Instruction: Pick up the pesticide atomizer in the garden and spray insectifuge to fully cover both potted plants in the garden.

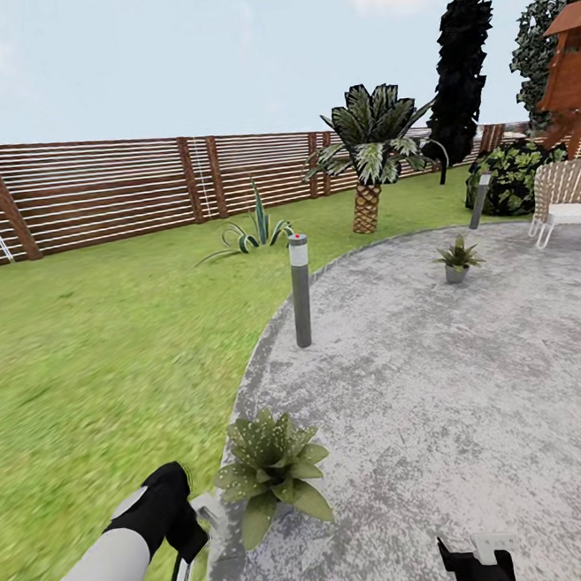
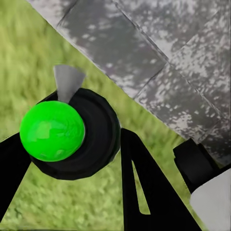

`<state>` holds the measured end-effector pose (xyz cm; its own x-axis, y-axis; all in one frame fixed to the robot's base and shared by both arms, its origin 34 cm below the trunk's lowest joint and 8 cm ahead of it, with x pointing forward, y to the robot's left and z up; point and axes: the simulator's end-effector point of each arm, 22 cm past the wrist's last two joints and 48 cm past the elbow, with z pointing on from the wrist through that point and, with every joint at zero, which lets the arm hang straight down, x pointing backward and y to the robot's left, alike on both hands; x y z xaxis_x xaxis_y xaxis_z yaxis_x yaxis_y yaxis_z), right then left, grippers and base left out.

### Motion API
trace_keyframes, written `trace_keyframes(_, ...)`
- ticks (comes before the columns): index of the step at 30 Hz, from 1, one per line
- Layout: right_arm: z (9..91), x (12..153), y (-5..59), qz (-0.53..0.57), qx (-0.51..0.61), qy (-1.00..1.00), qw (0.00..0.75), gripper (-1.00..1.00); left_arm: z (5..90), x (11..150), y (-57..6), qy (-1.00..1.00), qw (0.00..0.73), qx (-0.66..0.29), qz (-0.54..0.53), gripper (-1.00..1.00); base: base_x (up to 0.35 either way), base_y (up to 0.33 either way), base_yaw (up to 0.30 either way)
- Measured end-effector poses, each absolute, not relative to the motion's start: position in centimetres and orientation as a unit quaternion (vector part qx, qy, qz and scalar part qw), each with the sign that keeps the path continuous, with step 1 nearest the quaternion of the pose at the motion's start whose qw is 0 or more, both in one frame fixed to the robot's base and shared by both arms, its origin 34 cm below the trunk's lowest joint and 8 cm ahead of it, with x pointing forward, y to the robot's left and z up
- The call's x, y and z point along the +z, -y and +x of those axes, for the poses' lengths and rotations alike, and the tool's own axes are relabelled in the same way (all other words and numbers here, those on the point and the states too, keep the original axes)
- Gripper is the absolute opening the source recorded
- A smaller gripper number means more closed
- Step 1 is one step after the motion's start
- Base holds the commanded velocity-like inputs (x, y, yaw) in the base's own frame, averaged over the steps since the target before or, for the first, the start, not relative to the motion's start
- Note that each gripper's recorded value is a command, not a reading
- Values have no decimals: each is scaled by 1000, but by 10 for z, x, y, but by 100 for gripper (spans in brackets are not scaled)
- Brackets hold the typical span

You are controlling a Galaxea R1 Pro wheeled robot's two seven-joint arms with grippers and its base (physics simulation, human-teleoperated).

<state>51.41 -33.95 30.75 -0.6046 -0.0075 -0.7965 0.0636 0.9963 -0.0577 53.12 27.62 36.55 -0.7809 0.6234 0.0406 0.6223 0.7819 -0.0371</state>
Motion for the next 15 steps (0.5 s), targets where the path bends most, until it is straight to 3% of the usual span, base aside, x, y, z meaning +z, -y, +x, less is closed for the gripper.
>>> trace_keyframes(15, 514, 307, 339, 17, -39, -895, 444, 100, 508, 348, -260, 944, 36, 21, -328, -100, 0, 0, 0)
